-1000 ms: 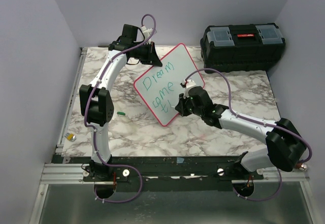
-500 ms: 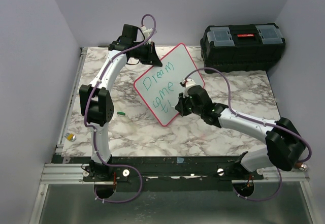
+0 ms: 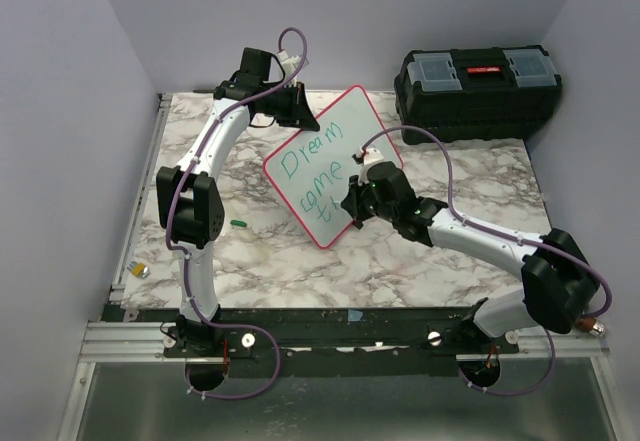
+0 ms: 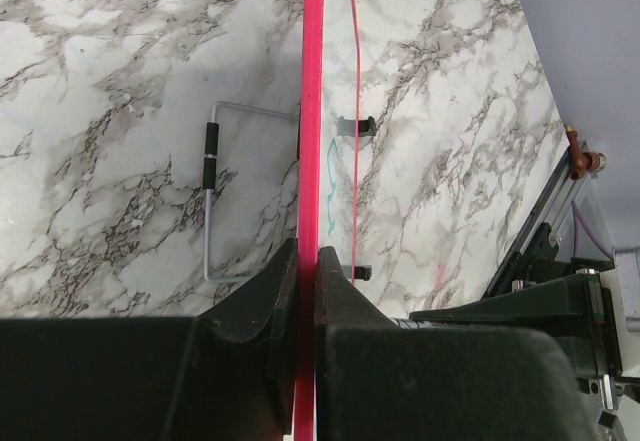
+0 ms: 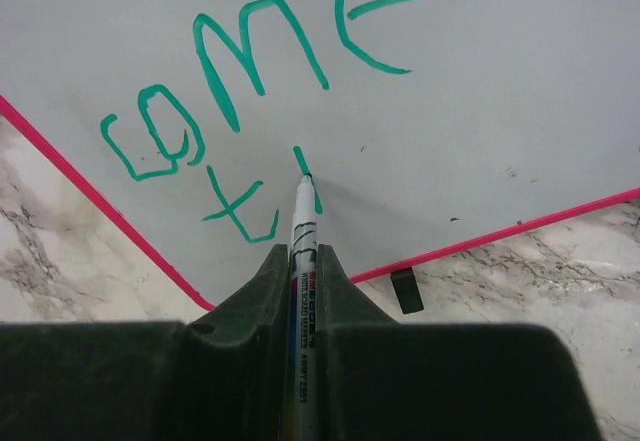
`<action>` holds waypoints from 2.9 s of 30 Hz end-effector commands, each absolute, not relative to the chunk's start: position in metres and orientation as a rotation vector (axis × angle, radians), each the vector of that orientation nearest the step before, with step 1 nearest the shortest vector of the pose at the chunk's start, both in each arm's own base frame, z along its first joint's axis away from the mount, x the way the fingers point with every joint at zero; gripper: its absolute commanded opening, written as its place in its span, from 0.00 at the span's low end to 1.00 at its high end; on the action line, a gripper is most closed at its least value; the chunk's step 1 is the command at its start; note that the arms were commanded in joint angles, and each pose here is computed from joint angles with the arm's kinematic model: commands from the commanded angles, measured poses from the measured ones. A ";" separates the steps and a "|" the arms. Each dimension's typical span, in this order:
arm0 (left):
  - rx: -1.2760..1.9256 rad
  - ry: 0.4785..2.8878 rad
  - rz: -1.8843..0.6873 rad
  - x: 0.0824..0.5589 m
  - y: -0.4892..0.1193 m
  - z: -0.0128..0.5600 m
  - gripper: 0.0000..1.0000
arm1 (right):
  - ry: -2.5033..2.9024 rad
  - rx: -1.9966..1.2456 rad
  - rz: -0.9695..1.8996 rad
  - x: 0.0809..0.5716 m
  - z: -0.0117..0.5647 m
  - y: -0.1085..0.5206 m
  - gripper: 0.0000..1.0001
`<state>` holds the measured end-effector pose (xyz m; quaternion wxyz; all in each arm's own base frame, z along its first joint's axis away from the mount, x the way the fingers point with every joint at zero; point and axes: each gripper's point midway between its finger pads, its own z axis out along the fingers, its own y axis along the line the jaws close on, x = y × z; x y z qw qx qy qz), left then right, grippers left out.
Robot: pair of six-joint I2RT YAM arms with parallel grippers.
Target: Write a sentence on the whiteboard
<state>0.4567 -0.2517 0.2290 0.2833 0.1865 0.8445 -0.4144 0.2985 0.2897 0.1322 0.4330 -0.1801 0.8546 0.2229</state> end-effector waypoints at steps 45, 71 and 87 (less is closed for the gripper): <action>0.537 2.272 -1.051 0.446 -0.253 0.227 0.00 | 2.070 -0.330 0.449 0.322 0.156 0.278 0.01; 0.533 2.271 -1.045 0.445 -0.253 0.229 0.00 | 2.182 -0.311 0.401 0.296 0.107 0.253 0.01; 0.530 2.271 -1.047 0.446 -0.253 0.227 0.00 | 2.127 -0.252 0.286 0.325 0.128 0.251 0.01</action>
